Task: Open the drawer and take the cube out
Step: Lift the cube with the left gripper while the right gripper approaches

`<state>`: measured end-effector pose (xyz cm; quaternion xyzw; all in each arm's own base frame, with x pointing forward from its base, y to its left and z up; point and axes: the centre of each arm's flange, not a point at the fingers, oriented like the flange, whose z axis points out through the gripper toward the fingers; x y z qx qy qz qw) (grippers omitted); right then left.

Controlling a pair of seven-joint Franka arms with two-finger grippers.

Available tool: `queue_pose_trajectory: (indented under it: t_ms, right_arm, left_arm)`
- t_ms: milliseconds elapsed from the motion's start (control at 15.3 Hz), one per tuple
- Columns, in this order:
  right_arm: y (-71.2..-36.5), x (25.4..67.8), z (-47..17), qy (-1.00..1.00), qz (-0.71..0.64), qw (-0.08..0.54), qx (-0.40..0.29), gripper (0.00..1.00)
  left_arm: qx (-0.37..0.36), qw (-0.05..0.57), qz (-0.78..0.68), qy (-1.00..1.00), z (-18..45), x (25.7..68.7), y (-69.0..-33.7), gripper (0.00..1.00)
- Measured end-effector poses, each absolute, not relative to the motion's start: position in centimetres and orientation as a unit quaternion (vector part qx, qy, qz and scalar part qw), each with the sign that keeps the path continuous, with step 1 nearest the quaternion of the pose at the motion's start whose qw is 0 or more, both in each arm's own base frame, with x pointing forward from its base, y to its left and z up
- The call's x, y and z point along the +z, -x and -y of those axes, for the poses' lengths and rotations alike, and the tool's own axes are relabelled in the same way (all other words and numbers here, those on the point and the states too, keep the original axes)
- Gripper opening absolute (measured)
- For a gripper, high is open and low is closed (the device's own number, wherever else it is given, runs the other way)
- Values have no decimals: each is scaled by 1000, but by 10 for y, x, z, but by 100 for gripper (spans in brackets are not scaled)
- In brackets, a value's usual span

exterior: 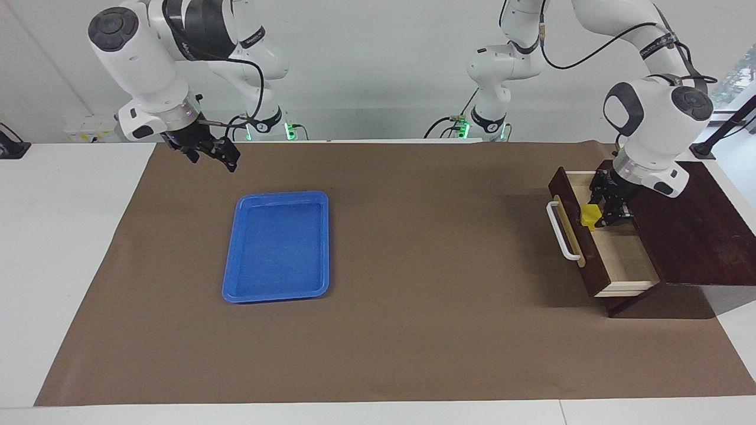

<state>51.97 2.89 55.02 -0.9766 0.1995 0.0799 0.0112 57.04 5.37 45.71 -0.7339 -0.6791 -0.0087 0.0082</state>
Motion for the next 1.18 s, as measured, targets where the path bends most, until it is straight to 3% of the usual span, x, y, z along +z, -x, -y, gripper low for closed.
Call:
queue_pose_trajectory:
  t_ms: [326,522,914,1175]
  right_arm:
    - [-528,528,-61,941,-321,39,103,100]
    - [-536,509,-81,912,-386,58,123,100]
    - [-541,475,-130,826,-515,100,207,100]
    - [-549,453,-156,762,-578,140,257,100]
  left_arm:
    - [10,25,673,740,-46,552,-585,55]
    - [12,27,641,767,18,584,-591,55]
    - [8,39,656,754,212,565,-569,55]
    - [10,33,695,718,297,541,-550,55]
